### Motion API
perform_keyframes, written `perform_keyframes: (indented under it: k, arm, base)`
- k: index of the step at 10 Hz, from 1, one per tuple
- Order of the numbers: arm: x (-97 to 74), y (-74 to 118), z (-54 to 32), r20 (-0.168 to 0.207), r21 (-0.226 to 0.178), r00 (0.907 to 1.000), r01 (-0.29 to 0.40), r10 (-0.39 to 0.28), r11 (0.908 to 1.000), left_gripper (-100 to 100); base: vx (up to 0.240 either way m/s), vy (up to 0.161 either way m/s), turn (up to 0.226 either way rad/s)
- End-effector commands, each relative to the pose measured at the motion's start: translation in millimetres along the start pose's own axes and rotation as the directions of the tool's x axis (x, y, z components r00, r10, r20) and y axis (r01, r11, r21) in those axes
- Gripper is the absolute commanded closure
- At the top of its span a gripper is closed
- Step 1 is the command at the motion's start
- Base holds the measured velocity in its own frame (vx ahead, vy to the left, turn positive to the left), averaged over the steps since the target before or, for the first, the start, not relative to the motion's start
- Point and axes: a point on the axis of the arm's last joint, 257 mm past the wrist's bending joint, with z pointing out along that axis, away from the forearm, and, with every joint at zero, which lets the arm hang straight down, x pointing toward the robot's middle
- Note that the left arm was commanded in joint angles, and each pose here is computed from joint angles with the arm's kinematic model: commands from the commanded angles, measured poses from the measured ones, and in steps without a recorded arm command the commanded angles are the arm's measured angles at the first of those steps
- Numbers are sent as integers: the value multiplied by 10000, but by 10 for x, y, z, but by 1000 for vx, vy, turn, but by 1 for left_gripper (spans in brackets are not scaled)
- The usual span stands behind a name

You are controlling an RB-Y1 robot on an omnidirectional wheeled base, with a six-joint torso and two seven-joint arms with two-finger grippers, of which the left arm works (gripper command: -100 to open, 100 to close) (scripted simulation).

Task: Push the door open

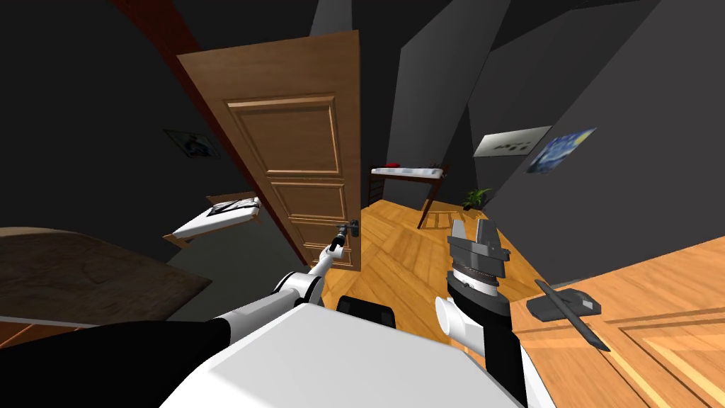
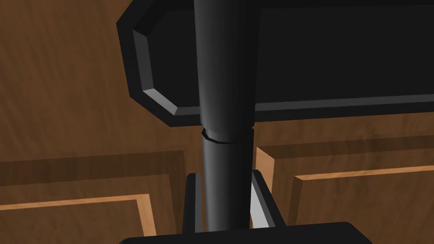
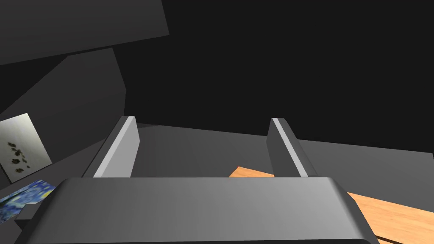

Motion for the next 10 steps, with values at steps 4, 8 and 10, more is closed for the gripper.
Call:
perform_keyframes:
  k: [4,8,10]
  arm:
    - [-274,-45,15,430,73,9991,-20,17,10000,100]
    - [-492,-50,-3,811,85,9967,-2,-5,10000,100]
    - [-598,-53,-15,997,91,9950,9,-18,10000,100]
  base:
    - [169,-90,90]
    - [171,-125,116]
    - [185,-108,120]
